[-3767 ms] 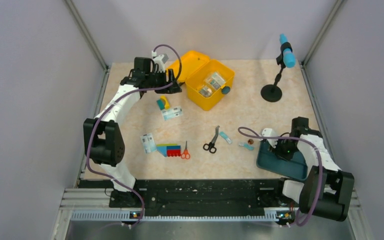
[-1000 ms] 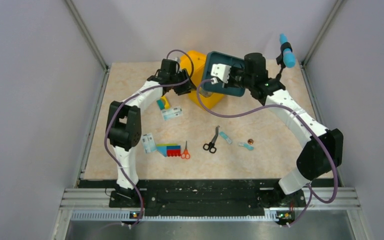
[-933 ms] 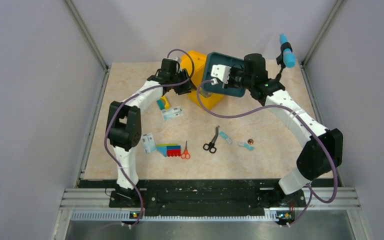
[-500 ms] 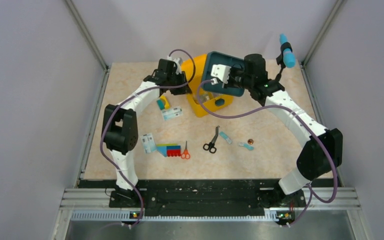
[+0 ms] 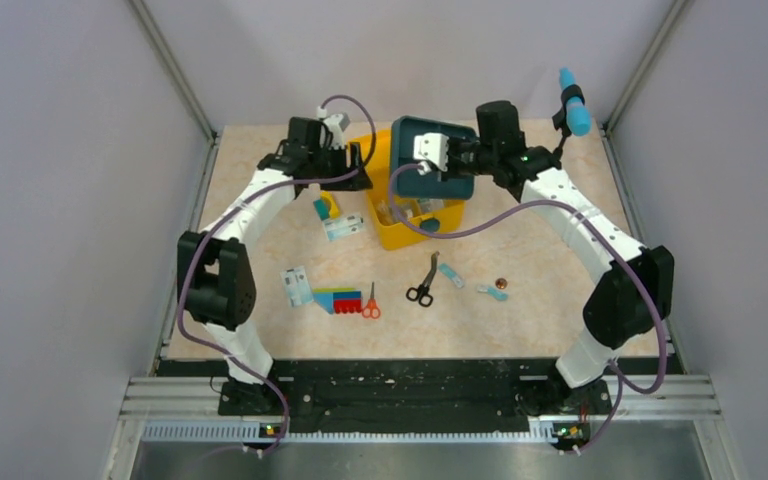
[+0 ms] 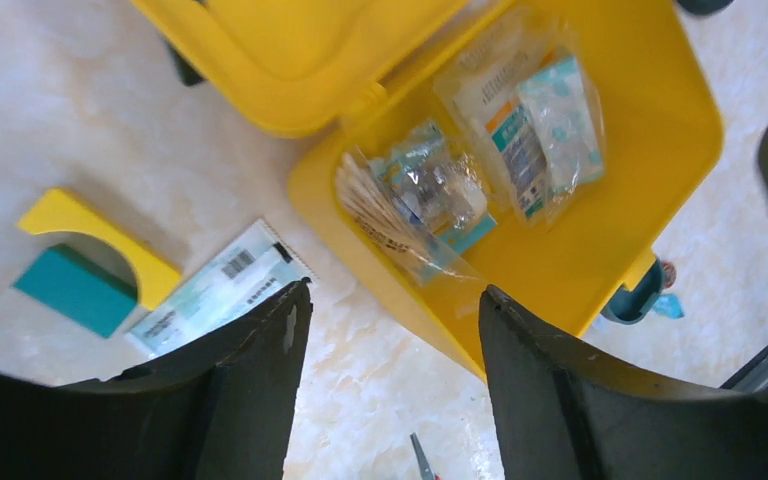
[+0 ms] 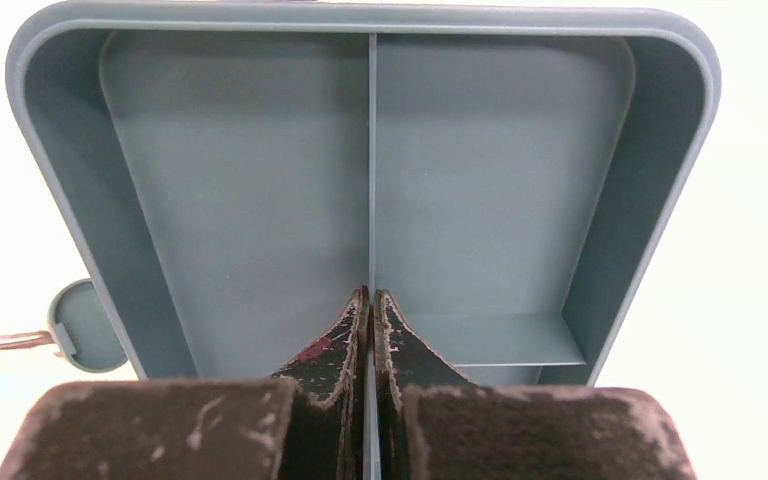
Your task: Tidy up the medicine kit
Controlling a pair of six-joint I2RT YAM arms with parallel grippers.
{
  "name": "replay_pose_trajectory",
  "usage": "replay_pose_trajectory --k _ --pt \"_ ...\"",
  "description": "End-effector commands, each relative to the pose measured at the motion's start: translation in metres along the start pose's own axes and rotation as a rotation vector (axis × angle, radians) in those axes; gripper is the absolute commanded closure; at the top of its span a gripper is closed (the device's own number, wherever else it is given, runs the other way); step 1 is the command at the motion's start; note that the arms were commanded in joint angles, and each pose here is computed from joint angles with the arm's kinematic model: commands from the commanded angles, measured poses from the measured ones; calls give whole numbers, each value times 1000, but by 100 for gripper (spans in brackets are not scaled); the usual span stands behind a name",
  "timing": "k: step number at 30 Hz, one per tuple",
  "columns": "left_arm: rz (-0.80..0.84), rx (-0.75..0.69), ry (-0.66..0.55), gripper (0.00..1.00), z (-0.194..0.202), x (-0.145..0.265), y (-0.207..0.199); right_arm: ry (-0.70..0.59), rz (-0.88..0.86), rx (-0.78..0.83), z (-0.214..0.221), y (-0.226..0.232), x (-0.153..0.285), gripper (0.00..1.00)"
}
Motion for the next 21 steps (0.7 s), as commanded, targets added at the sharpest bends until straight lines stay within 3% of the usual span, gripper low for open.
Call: replay_pose_trajectory --k 1,11,21 --pt "80 -20 -213 31 -51 61 -1 -86 -86 65 -19 4 -17 100" --pt "-47 109 -349 31 -66 121 61 4 -240 198 -18 15 -62 100" --pt "-30 151 -370 32 -59 124 68 100 -419 157 1 26 -85 100"
Point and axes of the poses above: each gripper's point midway between its finger pads, its own x axis back along the fingers, its own y axis along the line the jaws close on, z = x × y, the point moved 10 cm from there along x, back along the fingers, and after that the axes turned 8 degrees about x, right-handed, at the moved point
